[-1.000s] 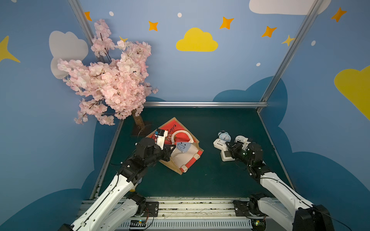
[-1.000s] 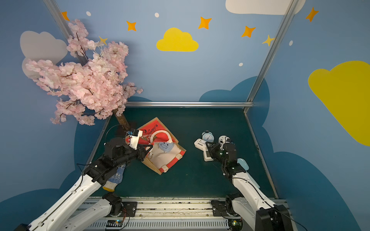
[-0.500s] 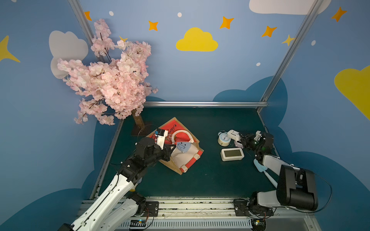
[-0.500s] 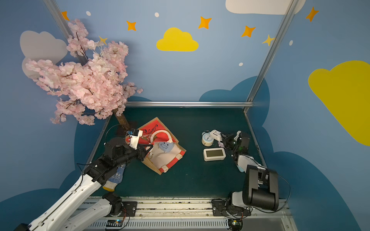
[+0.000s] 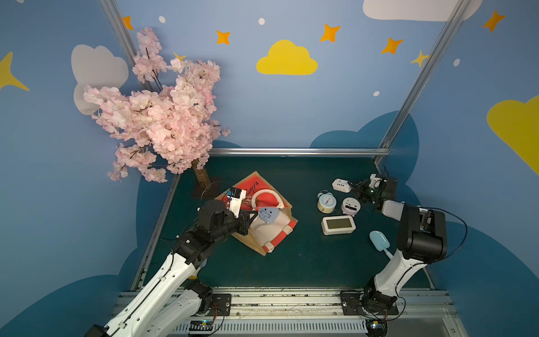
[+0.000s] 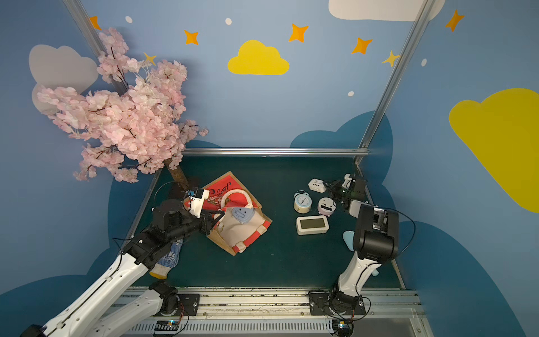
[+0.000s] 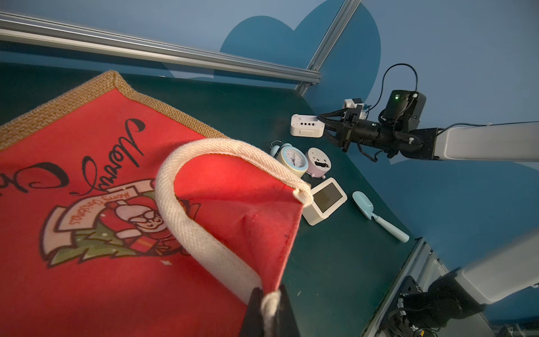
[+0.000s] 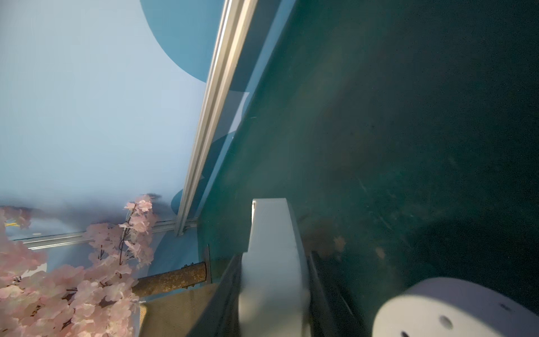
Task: Take the alarm clock out of the canvas bag
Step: Place the alarm at the center of the board.
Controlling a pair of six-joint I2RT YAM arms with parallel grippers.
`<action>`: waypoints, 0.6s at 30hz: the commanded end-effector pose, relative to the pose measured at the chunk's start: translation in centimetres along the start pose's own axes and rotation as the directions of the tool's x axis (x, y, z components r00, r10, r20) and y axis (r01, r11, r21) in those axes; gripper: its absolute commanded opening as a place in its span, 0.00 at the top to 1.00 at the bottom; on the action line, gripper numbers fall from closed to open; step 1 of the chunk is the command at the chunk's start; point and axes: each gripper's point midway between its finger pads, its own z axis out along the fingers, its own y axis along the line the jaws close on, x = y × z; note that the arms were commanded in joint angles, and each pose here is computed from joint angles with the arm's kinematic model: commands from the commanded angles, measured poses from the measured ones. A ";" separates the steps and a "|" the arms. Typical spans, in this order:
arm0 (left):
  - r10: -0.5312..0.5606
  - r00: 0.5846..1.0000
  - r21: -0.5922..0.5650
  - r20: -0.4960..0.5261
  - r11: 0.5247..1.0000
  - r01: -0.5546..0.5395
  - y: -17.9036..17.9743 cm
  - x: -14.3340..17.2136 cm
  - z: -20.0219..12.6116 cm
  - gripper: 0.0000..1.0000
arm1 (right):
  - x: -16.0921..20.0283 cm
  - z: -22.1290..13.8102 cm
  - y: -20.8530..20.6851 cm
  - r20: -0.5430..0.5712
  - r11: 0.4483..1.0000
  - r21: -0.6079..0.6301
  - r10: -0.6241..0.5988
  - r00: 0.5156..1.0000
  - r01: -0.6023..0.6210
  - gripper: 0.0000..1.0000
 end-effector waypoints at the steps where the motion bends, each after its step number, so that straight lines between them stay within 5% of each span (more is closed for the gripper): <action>1: 0.052 0.994 0.102 0.094 0.993 -0.061 -2.5 -2.7 -0.6 0.95 | 0.4 0.4 -0.5 -0.056 0.999 -0.007 -0.040 0.998 0.039 0.84; 7: 0.053 0.994 0.129 0.091 0.989 -0.065 -2.9 -2.8 -0.4 0.95 | 0.5 0.7 -1.3 -0.081 0.997 0.038 -0.058 0.995 0.061 0.82; 10: 0.051 0.994 0.130 0.095 0.989 -0.063 -2.9 -2.9 -0.4 0.95 | 0.6 0.6 -1.6 -0.098 0.995 0.064 -0.073 0.992 0.080 0.68; 18: 0.047 0.994 0.127 0.095 0.990 -0.059 -2.9 -2.9 -0.3 0.94 | 0.5 1.2 -2.0 -0.130 0.993 0.072 -0.082 0.988 0.092 0.58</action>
